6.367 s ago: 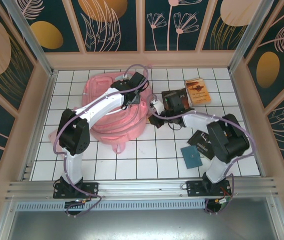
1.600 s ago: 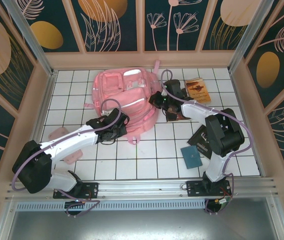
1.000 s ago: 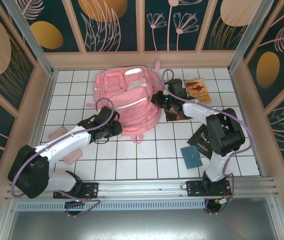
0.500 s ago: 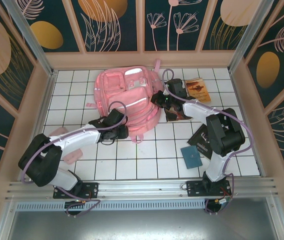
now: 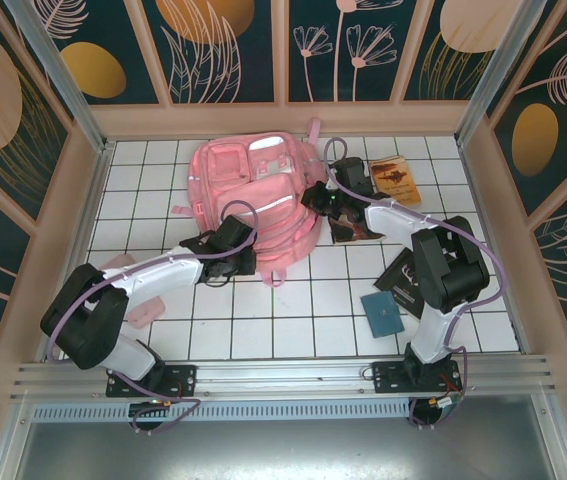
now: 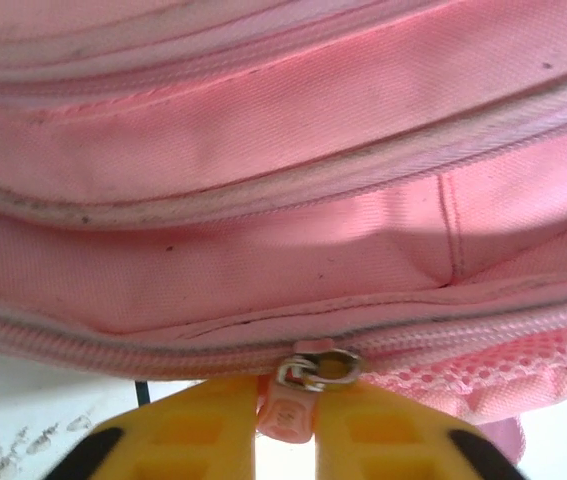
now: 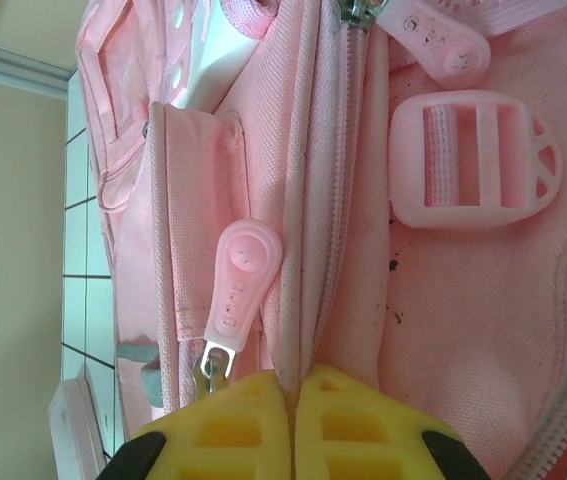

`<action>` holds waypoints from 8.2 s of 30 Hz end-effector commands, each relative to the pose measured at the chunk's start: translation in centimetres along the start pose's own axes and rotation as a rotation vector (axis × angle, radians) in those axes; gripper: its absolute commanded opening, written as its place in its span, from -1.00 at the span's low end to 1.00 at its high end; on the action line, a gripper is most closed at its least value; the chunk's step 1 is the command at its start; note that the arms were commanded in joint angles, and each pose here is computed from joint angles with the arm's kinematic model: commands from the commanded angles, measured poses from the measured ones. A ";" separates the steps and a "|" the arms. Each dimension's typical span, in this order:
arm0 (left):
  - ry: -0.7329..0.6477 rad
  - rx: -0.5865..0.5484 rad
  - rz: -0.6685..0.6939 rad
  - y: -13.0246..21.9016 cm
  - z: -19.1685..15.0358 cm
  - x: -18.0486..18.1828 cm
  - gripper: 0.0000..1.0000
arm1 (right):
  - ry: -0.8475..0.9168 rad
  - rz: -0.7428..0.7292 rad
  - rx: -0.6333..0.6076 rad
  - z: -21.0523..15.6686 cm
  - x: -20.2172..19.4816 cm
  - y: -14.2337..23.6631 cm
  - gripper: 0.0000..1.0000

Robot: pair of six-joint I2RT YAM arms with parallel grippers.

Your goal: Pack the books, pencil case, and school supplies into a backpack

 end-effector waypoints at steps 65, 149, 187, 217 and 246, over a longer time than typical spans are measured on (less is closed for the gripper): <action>0.084 -0.210 -0.097 6.3 7.8 4.8 -1.00 | 1.214 0.288 0.252 -2.2 14.2 -6.6 0.23; -0.089 -0.295 -0.432 8.8 4.2 2.6 0.24 | 1.321 0.255 -0.060 1.1 14.7 2.2 -1.00; -0.197 -0.326 -0.180 5.6 6.0 4.2 -1.00 | 1.357 0.242 0.020 -0.2 13.9 3.2 -1.00; 0.176 -0.400 0.289 4.9 10.1 9.7 0.41 | 1.124 0.222 -0.007 1.1 13.5 3.9 0.03; 0.306 -0.426 0.017 7.9 11.3 6.5 0.80 | 0.438 -0.013 0.176 3.9 1.9 -10.0 0.47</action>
Point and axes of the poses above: each hand's point on the last joint's axis, 136 mm out from that joint toward the fingers, its own y axis back along the fingers, its own x axis along the line the jaws close on, z = x × y, the point moved 7 cm from there along y, back along the fingers, and after that the axes turned 12 degrees about y, right-handed, at the moved point
